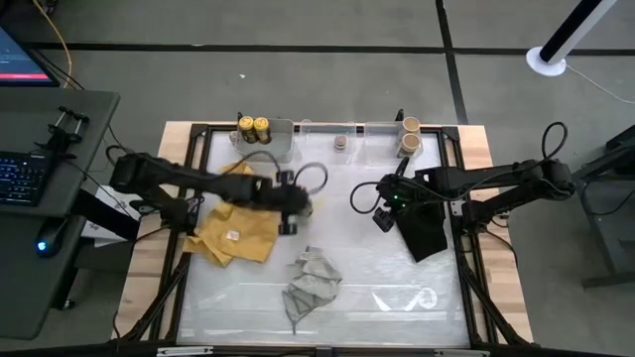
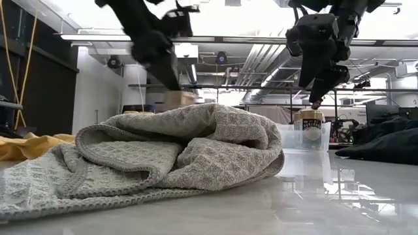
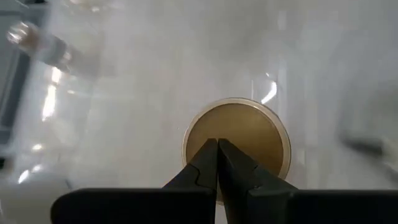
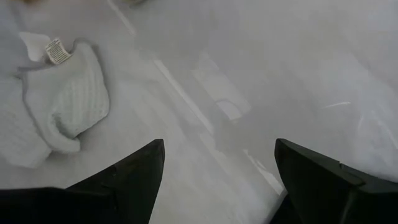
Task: Sort spices by type
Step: Put the gold seasoning bottle into the right transparent bin
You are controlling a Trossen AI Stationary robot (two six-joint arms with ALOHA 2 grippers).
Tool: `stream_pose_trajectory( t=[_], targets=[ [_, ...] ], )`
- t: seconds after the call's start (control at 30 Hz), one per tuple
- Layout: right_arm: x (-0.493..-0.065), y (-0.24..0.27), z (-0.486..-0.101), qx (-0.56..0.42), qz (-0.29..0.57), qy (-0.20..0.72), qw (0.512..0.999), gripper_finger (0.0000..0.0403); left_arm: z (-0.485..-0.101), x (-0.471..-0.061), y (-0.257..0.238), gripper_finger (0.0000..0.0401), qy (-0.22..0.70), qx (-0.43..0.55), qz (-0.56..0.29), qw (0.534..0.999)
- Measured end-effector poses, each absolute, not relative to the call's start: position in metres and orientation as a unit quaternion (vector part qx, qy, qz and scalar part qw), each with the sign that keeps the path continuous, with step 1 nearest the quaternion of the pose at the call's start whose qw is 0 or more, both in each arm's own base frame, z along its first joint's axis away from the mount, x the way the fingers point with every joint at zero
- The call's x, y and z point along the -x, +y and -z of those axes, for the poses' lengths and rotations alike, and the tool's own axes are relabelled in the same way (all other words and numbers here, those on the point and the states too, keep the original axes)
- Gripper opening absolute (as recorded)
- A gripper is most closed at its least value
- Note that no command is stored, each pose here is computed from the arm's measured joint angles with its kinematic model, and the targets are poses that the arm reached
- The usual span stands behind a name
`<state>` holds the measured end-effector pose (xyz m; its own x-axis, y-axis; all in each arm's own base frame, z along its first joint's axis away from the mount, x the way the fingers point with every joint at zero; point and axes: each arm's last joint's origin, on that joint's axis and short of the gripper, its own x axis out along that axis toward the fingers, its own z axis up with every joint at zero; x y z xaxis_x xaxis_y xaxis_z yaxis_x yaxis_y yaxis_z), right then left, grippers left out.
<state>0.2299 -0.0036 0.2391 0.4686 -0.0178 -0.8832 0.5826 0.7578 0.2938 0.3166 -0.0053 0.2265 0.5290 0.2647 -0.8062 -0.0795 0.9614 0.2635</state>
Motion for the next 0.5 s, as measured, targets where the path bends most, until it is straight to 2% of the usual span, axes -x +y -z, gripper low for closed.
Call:
stream_pose_trajectory(
  t=[0.3,0.5],
  targets=[
    [-0.228,-0.003,-0.242,-0.329,0.196,0.468,0.796,0.0300,-0.202,-0.366,0.052,0.0000,0.391,-0.100,-0.099,0.910],
    [-0.218,-0.003,-0.263,-0.338,0.190,0.425,0.818,0.0300,-0.196,-0.412,0.067,0.0000,0.326,-0.106,-0.075,0.936]
  ],
)
